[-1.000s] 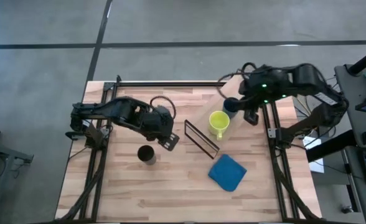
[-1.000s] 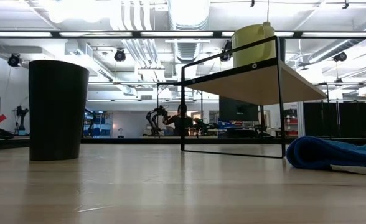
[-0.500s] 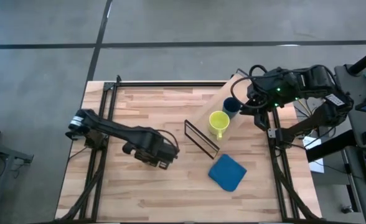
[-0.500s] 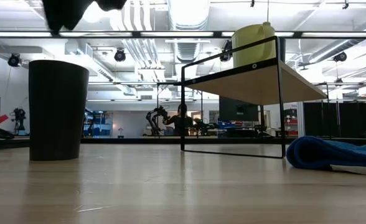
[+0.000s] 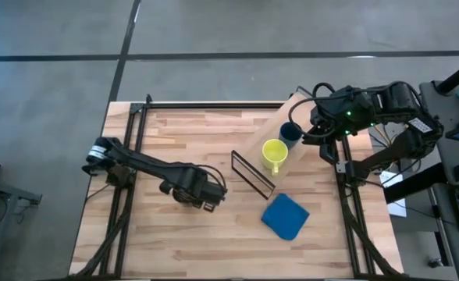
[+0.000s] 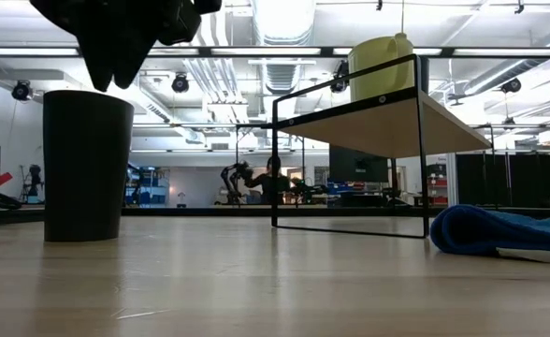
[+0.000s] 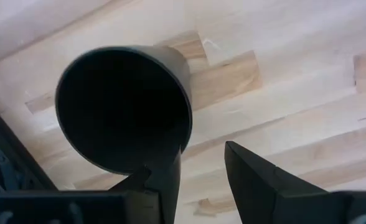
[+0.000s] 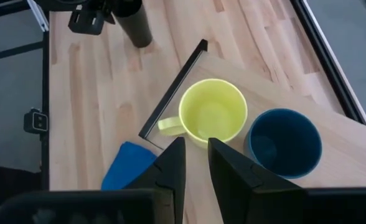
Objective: Stack small to large cups/mugs on shelf
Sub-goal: Put the black cup on the shelf
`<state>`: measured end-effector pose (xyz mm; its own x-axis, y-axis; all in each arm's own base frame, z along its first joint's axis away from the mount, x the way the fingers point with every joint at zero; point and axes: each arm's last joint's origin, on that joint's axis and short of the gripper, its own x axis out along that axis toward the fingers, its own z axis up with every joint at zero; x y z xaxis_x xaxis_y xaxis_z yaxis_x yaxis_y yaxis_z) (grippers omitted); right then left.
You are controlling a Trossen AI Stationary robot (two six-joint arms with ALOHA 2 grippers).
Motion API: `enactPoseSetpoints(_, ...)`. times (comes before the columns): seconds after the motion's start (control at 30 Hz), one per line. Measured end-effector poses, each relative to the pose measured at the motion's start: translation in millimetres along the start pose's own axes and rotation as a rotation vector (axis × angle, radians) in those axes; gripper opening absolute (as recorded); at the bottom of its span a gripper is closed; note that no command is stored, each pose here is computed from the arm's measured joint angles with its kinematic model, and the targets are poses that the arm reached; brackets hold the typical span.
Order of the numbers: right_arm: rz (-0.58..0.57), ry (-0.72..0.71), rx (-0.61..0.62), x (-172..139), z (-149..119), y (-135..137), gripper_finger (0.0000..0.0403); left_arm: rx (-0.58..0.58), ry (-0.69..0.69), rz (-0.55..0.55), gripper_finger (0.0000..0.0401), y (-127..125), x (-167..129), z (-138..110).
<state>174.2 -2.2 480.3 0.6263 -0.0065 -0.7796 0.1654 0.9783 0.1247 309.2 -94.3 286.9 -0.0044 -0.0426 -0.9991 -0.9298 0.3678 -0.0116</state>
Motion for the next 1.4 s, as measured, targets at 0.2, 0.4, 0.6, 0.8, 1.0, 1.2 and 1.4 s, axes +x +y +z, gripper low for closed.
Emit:
enactPoseSetpoints(0.2,-0.003,-0.001,0.0,0.0,0.0,-0.1,0.0063,-0.005,-0.036,0.017,0.0111,1.4,3.4,2.5)
enactPoseSetpoints(0.4,-0.003,-0.001,0.0,0.1,0.0,-0.1,0.0063,-0.002,-0.038,0.061,0.0111,5.3,18.4,2.9)
enactPoseSetpoints(0.6,-0.003,-0.001,0.0,0.1,0.0,-0.1,0.0063,0.067,0.02,-0.015,0.0075,-1.5,27.0,2.0)
enactPoseSetpoints(0.8,-0.003,-0.001,-0.006,0.1,0.0,-0.1,0.0063,0.143,0.01,-0.183,0.0007,-17.6,20.5,2.7)
enactPoseSetpoints(1.0,-0.003,-0.001,-0.024,0.1,0.1,-0.1,0.0063,0.218,-0.023,-0.409,0.0001,-42.3,-3.6,2.7)
enactPoseSetpoints(1.2,-0.003,-0.004,-0.041,0.2,0.4,0.0,0.0063,0.343,-0.067,-0.468,0.0,-76.5,-13.6,8.3)
enactPoseSetpoints(1.4,-0.002,-0.008,-0.045,0.3,0.9,0.1,0.0063,0.509,-0.1,-0.456,0.0,-116.4,-14.6,14.9)
